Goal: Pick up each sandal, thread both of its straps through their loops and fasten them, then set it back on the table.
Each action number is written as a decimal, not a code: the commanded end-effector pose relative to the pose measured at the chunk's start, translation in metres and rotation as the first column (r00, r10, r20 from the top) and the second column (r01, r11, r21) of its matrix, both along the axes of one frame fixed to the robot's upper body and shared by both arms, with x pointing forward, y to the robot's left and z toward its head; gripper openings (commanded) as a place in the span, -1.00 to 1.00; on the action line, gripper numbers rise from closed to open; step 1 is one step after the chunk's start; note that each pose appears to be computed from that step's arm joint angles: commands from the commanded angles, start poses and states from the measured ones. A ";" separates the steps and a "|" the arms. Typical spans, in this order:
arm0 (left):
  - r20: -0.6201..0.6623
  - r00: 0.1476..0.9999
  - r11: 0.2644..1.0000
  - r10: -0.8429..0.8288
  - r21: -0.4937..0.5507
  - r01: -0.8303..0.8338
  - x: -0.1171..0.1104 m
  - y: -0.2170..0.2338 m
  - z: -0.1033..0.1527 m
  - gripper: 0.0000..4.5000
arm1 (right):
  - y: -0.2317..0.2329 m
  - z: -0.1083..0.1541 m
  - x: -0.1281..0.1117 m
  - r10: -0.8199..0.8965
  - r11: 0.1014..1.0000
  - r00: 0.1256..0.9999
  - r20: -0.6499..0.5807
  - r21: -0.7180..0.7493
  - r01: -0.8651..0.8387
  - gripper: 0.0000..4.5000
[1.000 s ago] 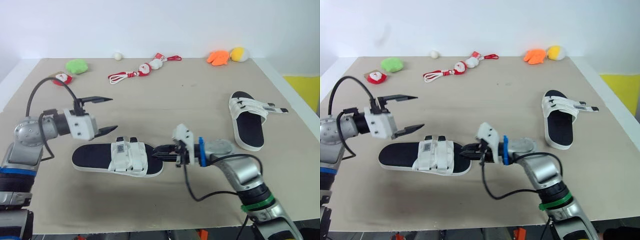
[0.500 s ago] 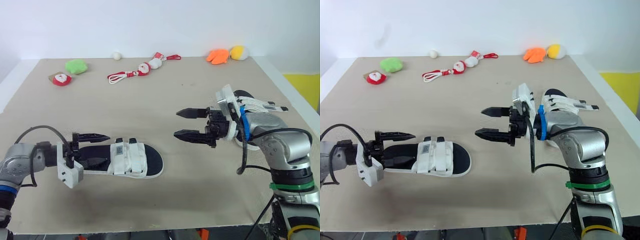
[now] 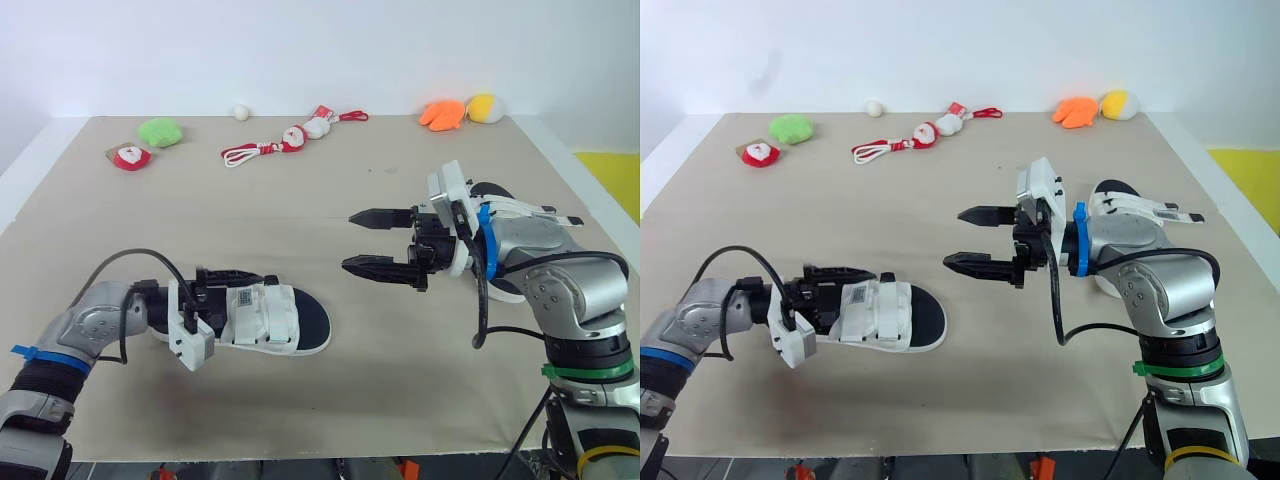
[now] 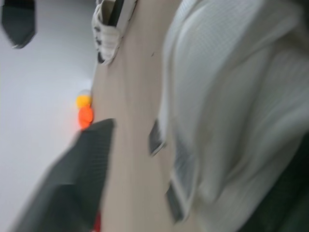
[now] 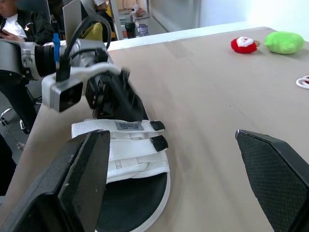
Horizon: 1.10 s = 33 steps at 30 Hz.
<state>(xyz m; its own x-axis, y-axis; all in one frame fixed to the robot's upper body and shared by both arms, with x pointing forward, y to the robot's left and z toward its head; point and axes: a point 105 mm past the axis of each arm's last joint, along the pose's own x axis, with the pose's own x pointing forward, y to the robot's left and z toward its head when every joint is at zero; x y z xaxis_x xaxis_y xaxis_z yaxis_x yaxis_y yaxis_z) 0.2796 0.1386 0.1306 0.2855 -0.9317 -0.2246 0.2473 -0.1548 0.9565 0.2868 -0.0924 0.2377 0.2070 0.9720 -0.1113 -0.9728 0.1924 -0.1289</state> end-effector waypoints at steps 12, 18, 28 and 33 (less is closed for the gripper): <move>-0.020 0.900 0.890 0.435 -0.141 -0.433 0.065 0.038 0.043 -0.99 | 0.004 0.036 0.009 -0.079 0.992 0.990 0.115 0.104 0.067 1.00; -0.070 0.620 0.603 0.781 -0.174 -0.779 0.099 0.104 0.058 -0.99 | 0.016 0.035 0.027 -0.158 0.980 0.980 0.121 0.138 0.141 1.00; -0.092 0.185 0.167 0.978 -0.178 -0.970 0.118 0.176 0.044 -0.99 | 0.036 0.030 0.016 -0.034 0.990 0.994 0.107 0.137 0.019 1.00; -0.168 0.110 0.075 0.980 -0.204 -0.976 0.123 0.181 0.041 -0.56 | 0.039 0.028 0.013 -0.007 0.992 0.995 0.104 0.129 -0.006 1.00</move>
<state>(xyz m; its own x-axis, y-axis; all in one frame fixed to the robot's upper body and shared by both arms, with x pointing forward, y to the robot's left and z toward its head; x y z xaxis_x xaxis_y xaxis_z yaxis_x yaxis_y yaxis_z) 0.4001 0.3147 0.1606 0.9848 0.1307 -0.1148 0.0540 0.3977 0.9159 0.3068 -0.0584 0.2546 0.2478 0.9686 0.0191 -0.9569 0.2478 -0.1513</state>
